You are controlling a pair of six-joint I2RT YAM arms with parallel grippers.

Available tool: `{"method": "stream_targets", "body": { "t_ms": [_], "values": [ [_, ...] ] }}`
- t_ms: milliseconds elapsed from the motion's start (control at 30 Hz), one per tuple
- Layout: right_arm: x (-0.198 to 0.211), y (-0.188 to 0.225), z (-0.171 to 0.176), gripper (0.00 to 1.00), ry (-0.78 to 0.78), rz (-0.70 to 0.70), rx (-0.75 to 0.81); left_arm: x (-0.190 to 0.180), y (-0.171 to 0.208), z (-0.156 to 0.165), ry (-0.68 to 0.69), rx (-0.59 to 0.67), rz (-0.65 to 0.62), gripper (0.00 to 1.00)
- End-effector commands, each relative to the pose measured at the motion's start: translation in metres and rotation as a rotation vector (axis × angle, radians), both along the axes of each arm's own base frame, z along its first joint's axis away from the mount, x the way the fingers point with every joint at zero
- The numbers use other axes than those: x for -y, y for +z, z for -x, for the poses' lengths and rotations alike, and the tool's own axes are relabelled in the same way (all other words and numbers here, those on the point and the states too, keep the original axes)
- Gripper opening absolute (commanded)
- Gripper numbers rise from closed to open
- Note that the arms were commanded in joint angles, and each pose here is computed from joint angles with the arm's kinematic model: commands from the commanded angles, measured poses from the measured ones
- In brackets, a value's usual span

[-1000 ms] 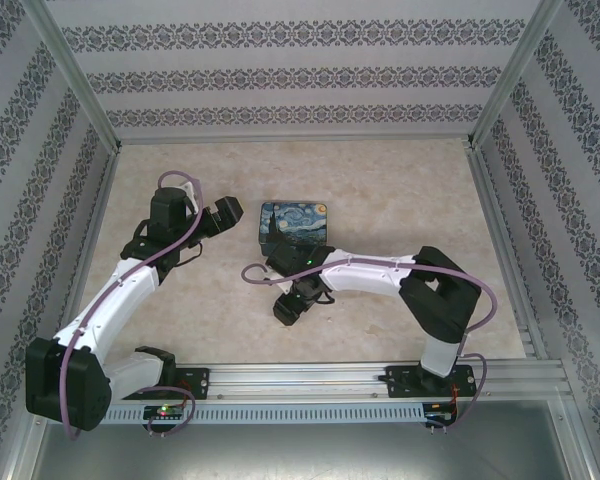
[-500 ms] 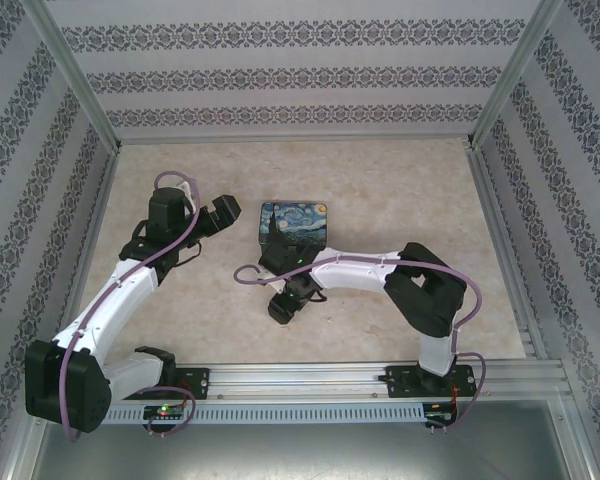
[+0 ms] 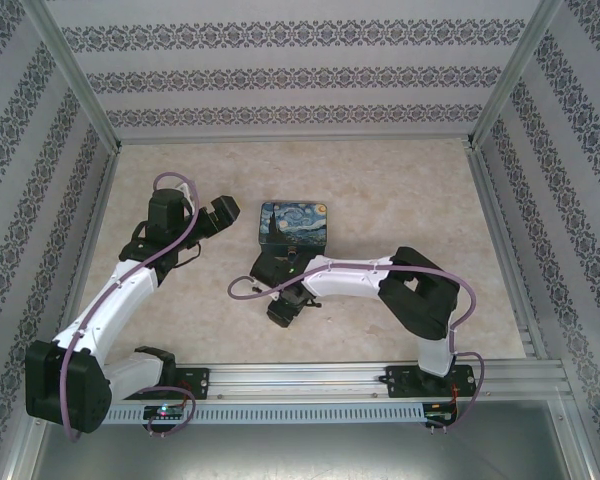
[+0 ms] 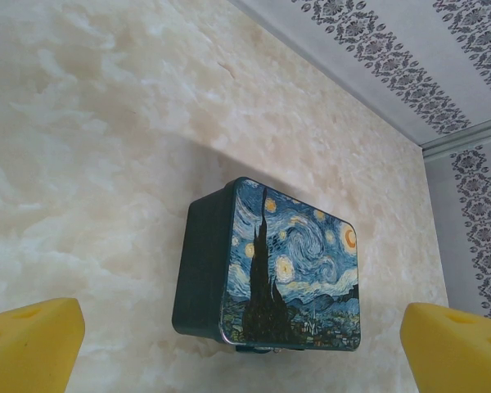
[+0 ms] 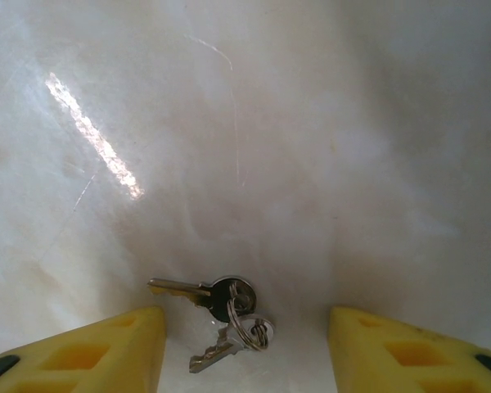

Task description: Unlock the padlock with the key

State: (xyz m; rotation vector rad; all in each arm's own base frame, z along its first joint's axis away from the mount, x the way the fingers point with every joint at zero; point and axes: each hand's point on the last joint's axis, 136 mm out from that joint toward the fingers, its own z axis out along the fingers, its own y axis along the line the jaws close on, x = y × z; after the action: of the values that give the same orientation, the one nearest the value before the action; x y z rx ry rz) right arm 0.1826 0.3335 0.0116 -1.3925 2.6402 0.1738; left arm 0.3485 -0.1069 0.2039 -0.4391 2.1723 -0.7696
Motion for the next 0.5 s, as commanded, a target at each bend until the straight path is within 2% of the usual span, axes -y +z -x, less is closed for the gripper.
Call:
{"method": "stream_targets", "body": {
  "t_ms": [0, 100, 400, 467],
  "values": [
    [0.0086, -0.0213, 0.007, 0.51, 0.02, 0.07, -0.027, -0.0059, 0.0059, -0.0002, 0.029, 0.025, 0.013, 0.99],
    [0.0084, -0.0238, 0.0073, 0.41, 0.012, 0.067, -0.045, -0.0049, 0.0064, -0.0004, 0.026, 0.025, 0.018, 0.99],
    [0.013, -0.0226, 0.0019, 0.0, -0.058, 0.003, -0.107, -0.0005, 0.0032, 0.0005, 0.007, 0.007, 0.039, 0.99],
    [0.0141, -0.017, -0.0008, 0.0, -0.082, -0.028, -0.112, 0.0016, 0.0018, 0.0004, -0.001, 0.001, 0.047, 0.99]
  ]
}}
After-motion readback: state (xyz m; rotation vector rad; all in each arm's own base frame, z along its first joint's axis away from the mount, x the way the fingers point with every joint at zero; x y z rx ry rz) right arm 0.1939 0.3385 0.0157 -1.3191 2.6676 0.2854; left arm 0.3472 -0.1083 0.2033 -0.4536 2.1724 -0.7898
